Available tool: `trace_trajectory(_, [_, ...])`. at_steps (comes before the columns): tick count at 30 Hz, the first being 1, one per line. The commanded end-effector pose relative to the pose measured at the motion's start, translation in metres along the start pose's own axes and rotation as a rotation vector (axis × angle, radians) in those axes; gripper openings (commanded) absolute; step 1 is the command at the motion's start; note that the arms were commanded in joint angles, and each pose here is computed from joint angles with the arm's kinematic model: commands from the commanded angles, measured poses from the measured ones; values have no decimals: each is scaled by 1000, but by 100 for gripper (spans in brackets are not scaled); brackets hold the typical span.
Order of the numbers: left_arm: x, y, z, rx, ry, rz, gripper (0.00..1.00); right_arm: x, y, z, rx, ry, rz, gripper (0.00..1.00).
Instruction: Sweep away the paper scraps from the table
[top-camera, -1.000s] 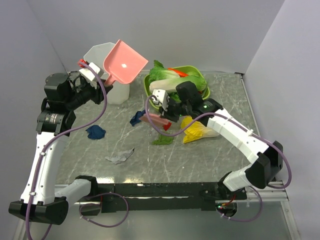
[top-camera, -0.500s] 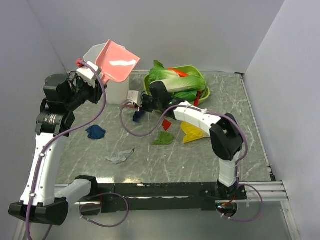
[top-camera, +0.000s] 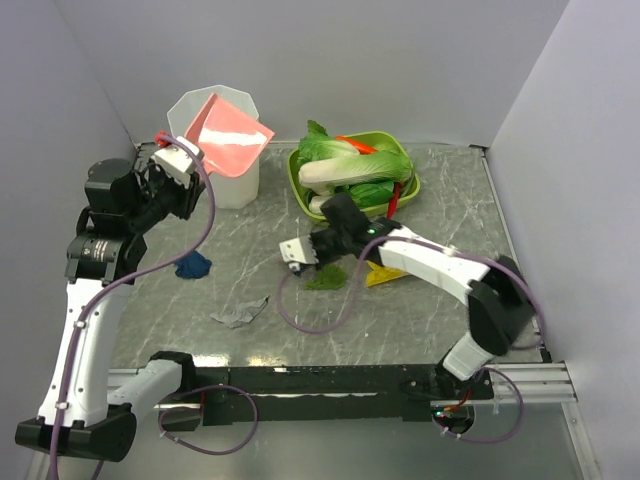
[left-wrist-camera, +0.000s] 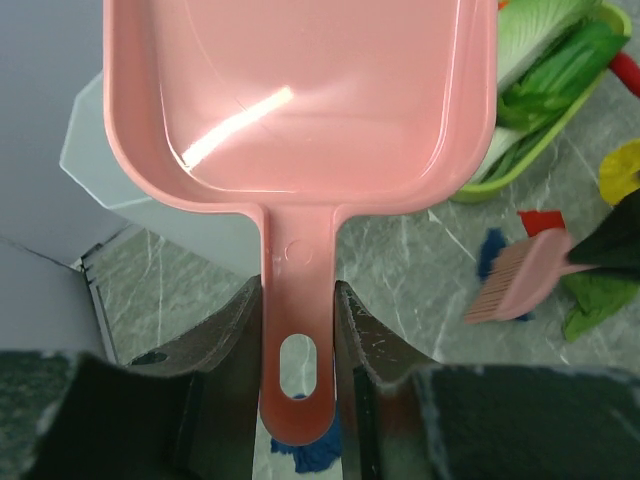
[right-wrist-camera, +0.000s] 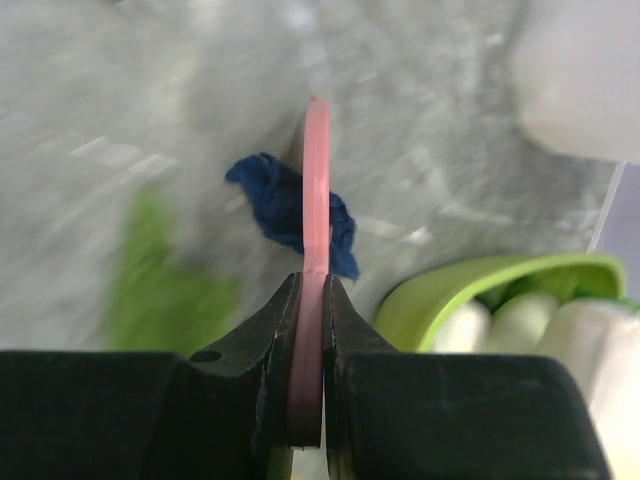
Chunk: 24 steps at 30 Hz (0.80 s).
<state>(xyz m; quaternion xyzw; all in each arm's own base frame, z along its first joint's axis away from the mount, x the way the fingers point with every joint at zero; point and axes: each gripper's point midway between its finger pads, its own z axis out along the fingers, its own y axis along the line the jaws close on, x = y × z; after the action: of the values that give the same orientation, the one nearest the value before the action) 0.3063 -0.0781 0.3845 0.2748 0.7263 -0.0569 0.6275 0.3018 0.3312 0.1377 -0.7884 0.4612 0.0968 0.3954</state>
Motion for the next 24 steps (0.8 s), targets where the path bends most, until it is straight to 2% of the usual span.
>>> trace_trajectory(1, [30,-11,0,71,91,69,1,-24,30,-61,-26,-42,-41,0])
trace_trajectory(3, [57,-31,2,190,181,72,1,-25,37,-75,-4,-41,13,0])
trace_trajectory(4, [66,-35,3,230,210,101,1,-34,28,-90,63,-59,32,0])
trace_trajectory(5, [77,-41,3,270,249,101,1,-33,23,-97,119,-46,123,0])
trace_trajectory(6, [94,-50,1,337,325,86,1,-36,14,-106,168,-50,150,0])
trace_trajectory(7, [104,-59,-1,414,346,131,1,-40,9,-117,206,-51,173,0])
trace_trajectory(9, [129,-72,-7,521,435,141,1,-36,-3,-134,292,-6,337,0])
trace_trajectory(12, [156,-80,-6,603,515,235,1,-27,-12,-154,412,57,616,0])
trace_trajectory(14, [173,-85,-6,649,566,317,1,-18,2,-154,407,121,826,0])
trace_trajectory(17, [190,-93,-2,706,626,409,1,-17,15,-156,399,156,996,0])
trace_trajectory(21, [215,-98,6,779,731,474,1,-12,32,-150,365,202,1129,0])
trace_trajectory(24, [225,-96,15,779,763,509,1,-7,37,-142,348,243,1184,0])
